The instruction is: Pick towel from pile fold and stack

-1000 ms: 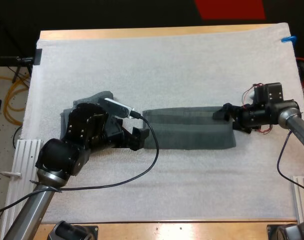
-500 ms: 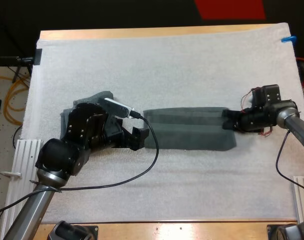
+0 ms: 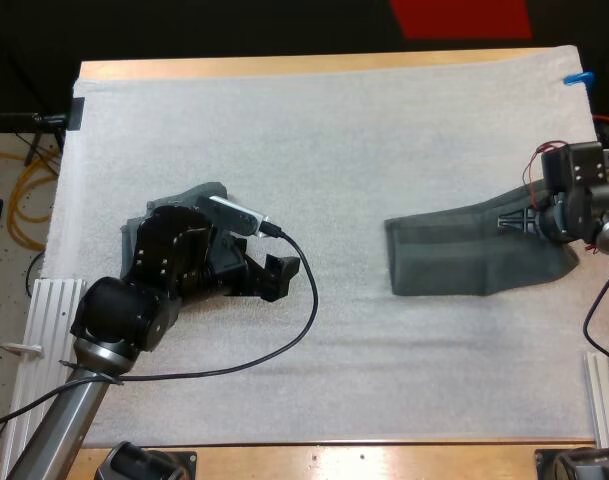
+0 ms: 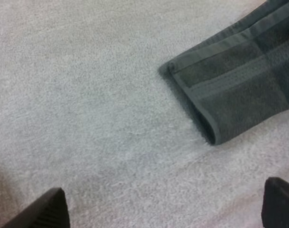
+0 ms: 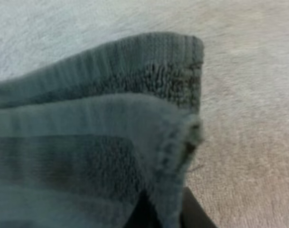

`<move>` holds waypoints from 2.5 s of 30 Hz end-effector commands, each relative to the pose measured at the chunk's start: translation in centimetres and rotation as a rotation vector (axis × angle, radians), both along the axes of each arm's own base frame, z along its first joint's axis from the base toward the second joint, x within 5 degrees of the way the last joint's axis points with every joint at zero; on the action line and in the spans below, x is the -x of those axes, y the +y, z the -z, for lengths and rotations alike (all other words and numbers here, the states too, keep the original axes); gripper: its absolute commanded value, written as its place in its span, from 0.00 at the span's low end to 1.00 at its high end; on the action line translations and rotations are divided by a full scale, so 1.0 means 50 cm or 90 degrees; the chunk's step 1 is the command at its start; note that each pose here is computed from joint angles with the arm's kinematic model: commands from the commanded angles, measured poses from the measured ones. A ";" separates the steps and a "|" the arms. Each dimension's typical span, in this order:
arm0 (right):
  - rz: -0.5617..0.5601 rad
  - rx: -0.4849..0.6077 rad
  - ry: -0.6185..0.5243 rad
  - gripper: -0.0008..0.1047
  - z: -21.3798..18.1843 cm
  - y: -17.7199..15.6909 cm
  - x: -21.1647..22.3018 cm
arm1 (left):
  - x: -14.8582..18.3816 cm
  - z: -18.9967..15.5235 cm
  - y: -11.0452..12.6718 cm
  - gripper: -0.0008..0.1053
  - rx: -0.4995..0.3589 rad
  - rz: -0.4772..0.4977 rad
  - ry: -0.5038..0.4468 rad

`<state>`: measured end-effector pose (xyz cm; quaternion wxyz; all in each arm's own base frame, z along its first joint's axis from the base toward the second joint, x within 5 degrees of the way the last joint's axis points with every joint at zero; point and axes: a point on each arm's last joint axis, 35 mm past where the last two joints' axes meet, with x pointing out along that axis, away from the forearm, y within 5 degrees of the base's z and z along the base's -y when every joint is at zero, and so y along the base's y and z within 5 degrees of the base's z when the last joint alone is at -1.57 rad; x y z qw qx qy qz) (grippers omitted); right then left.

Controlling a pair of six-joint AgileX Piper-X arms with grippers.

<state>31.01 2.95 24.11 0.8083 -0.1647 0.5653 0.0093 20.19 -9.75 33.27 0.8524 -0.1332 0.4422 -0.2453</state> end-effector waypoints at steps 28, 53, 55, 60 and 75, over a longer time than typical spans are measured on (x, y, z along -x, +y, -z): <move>-0.052 -0.463 0.075 0.66 0.090 0.230 -0.038 | 0.000 -0.003 -0.002 0.75 0.007 0.016 -0.007; -0.150 -0.264 -0.182 0.73 -0.241 0.108 0.208 | -0.191 0.195 -0.178 0.85 0.152 0.021 0.147; -0.145 -0.256 -0.195 0.73 -0.256 0.097 0.233 | -0.203 0.208 -0.208 0.85 0.147 0.027 0.163; -0.119 -0.219 -0.207 0.73 -0.276 0.071 0.284 | -0.234 0.258 -0.277 0.85 0.133 0.023 0.221; -0.101 -0.200 -0.209 0.73 -0.287 0.052 0.326 | -0.261 0.355 -0.372 0.74 0.036 0.003 0.359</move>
